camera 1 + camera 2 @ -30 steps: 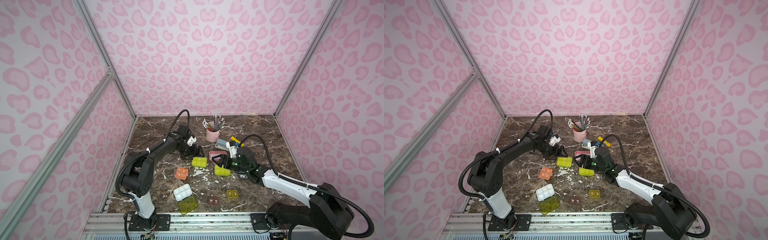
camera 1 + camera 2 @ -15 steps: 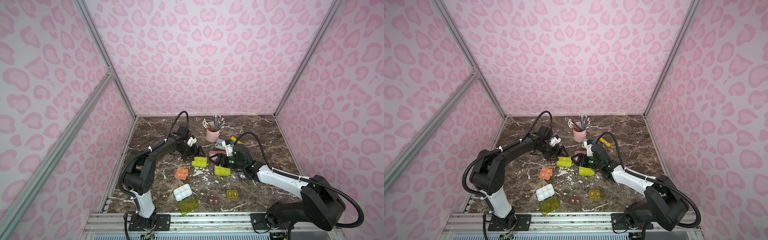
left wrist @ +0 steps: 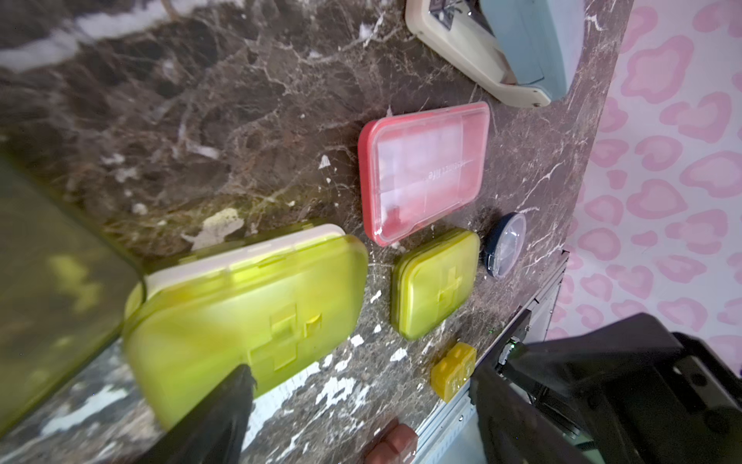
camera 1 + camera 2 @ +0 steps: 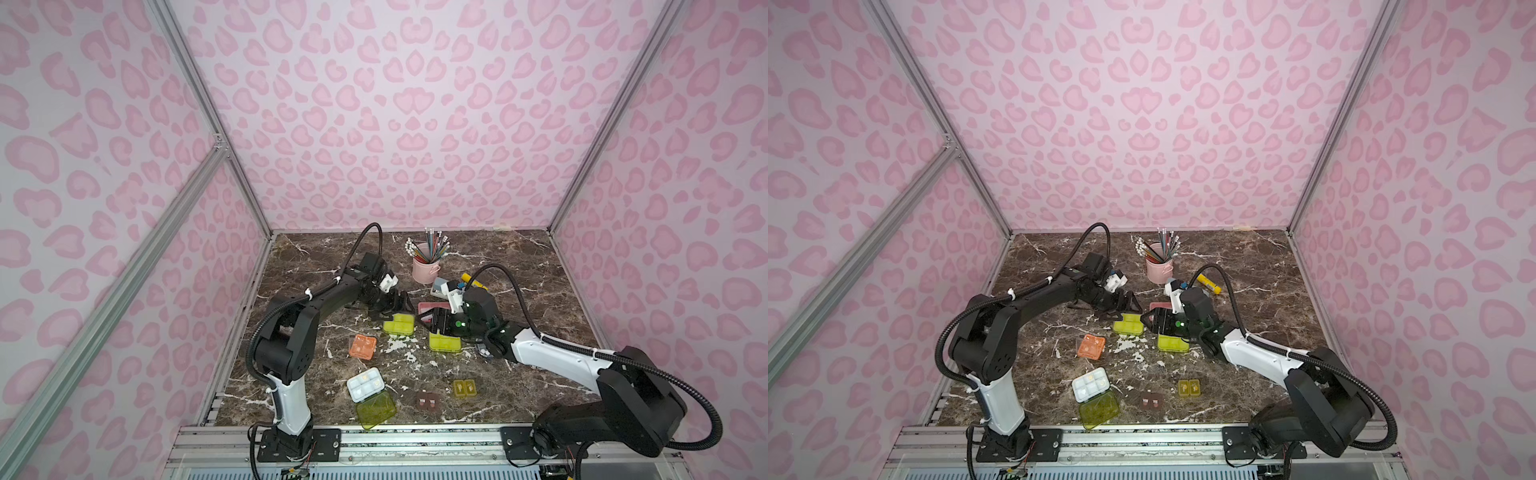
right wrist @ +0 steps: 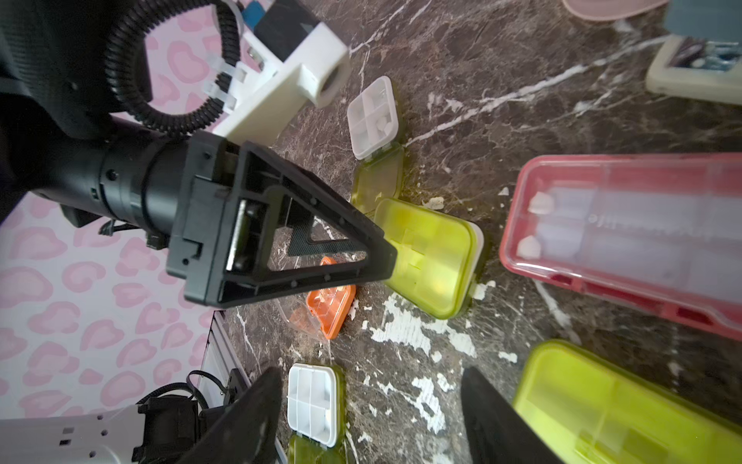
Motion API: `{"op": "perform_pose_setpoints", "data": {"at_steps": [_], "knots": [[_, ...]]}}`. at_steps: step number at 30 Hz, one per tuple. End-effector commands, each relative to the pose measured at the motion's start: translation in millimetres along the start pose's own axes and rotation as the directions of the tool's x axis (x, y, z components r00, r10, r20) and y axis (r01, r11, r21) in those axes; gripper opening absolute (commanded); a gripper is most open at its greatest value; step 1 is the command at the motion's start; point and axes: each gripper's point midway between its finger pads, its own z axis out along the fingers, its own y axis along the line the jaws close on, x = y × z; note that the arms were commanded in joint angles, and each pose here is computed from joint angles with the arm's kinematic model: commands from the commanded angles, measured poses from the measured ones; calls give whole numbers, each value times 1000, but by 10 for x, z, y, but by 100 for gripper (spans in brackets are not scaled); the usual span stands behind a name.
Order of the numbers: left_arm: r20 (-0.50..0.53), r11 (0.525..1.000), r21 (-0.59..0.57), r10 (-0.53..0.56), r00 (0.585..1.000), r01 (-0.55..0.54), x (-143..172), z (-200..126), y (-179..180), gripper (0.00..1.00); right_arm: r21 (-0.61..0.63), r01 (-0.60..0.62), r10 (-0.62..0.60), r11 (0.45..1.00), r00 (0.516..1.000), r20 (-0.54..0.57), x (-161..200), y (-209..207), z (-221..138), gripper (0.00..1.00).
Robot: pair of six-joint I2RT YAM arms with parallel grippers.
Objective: Close pillboxes
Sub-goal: Move the pillbox to the center of the board.
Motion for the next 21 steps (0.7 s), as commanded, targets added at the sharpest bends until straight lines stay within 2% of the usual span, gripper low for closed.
{"op": "perform_pose_setpoints", "data": {"at_steps": [1,5,21], "knots": [[9,997,-72,26,1000,-25,45,-180,110,88,14,23,-23,1000,1000,-4,29,-39,-18,72],[-14,994,-109,26,1000,-28,137,-240,196,88,14,22,-21,1000,1000,-12,55,-68,6,73],[-69,993,-115,-34,997,26,108,59,383,88,24,17,-17,1000,1000,7,66,-119,-77,73]]}}
